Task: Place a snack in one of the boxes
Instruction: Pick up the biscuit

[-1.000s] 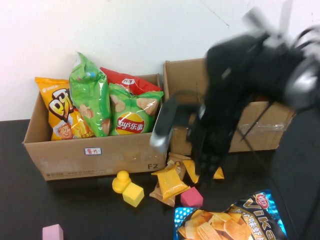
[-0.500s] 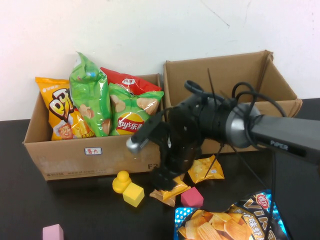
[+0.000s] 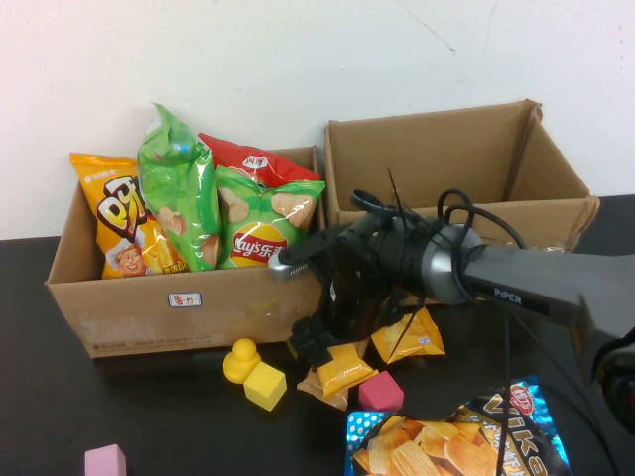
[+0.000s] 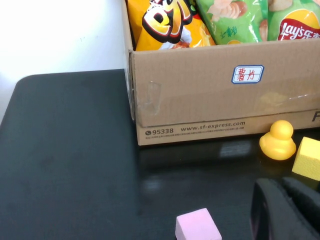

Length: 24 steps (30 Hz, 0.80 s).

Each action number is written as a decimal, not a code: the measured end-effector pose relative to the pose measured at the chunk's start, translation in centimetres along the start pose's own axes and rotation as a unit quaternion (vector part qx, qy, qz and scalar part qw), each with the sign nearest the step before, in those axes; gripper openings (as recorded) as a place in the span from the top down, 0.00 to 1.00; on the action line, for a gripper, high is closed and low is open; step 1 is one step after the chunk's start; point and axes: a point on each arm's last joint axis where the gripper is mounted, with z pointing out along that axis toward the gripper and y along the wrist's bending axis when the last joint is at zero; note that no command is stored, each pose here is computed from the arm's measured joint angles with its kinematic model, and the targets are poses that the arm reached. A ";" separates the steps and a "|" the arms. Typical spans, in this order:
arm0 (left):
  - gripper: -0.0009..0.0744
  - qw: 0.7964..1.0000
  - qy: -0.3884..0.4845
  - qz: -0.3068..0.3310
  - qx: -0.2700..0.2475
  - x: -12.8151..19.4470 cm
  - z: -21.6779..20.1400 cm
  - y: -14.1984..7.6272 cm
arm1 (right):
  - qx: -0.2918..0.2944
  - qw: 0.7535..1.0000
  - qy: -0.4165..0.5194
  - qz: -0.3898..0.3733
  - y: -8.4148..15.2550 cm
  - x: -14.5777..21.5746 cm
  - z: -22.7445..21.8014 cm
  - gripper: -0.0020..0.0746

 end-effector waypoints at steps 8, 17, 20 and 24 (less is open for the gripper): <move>0.99 1.000 0.000 -0.001 0.000 0.0 0.0 0.0 | -0.009 1.000 0.023 -0.002 1.6 0.6 0.6 0.11; 0.99 1.000 0.000 -0.002 0.001 0.0 0.0 0.0 | -0.011 0.999 0.019 -0.027 1.9 0.6 0.7 0.60; 0.99 1.000 0.000 -0.002 0.001 0.0 0.0 0.0 | -0.013 0.999 0.029 -0.028 2.0 0.6 0.0 0.70; 0.99 1.000 0.000 -0.002 0.001 0.0 0.0 0.0 | -0.013 0.999 0.032 -0.034 1.8 0.5 -2.8 0.71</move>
